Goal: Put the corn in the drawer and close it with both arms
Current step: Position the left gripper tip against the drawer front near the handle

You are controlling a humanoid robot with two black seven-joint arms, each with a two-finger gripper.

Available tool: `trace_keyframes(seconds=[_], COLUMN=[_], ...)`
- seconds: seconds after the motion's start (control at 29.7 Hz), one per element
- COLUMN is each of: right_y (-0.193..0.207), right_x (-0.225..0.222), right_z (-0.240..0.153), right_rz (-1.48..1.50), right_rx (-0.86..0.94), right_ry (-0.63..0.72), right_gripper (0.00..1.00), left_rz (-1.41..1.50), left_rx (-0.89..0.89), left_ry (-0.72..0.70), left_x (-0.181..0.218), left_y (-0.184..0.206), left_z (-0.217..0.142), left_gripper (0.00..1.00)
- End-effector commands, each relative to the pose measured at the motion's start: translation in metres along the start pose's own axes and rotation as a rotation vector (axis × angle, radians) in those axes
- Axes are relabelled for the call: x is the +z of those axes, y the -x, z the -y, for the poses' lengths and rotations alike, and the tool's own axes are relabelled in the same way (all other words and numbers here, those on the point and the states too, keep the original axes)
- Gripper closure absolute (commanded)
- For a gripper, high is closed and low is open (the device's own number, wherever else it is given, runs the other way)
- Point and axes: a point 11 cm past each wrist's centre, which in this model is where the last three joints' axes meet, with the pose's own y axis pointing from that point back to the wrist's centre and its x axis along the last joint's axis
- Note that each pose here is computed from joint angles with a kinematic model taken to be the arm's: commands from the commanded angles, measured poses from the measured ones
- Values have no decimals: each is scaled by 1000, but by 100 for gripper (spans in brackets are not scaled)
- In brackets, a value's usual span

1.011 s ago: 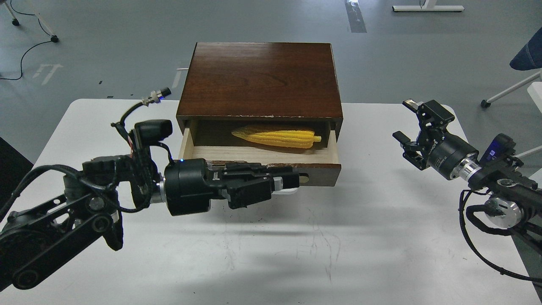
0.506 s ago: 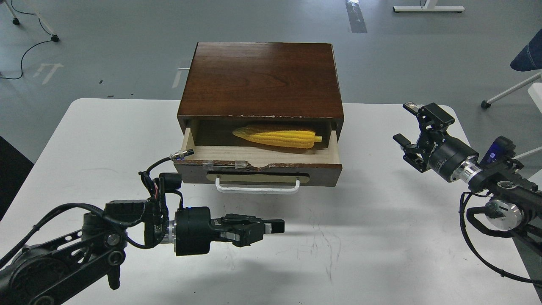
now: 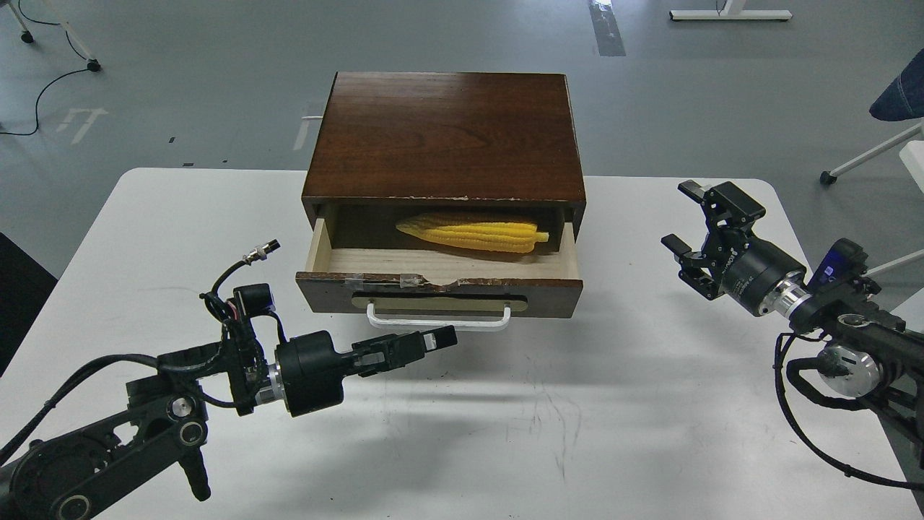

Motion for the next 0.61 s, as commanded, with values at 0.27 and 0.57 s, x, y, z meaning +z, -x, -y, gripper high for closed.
trace_keyframes(seconds=[0.27, 0.57], right_y=[0, 5], right_x=[3, 6], right_z=[-2, 2], right_rz=[2, 11], right_rx=[2, -3], right_ry=[6, 5], right_gripper=[4, 4], left_rz=[-16, -18], left_rx=[14, 29], left_ry=[-58, -70], left_x=[-15, -19], left_y=[1, 0], left_z=[-5, -7], left_gripper=[100, 100])
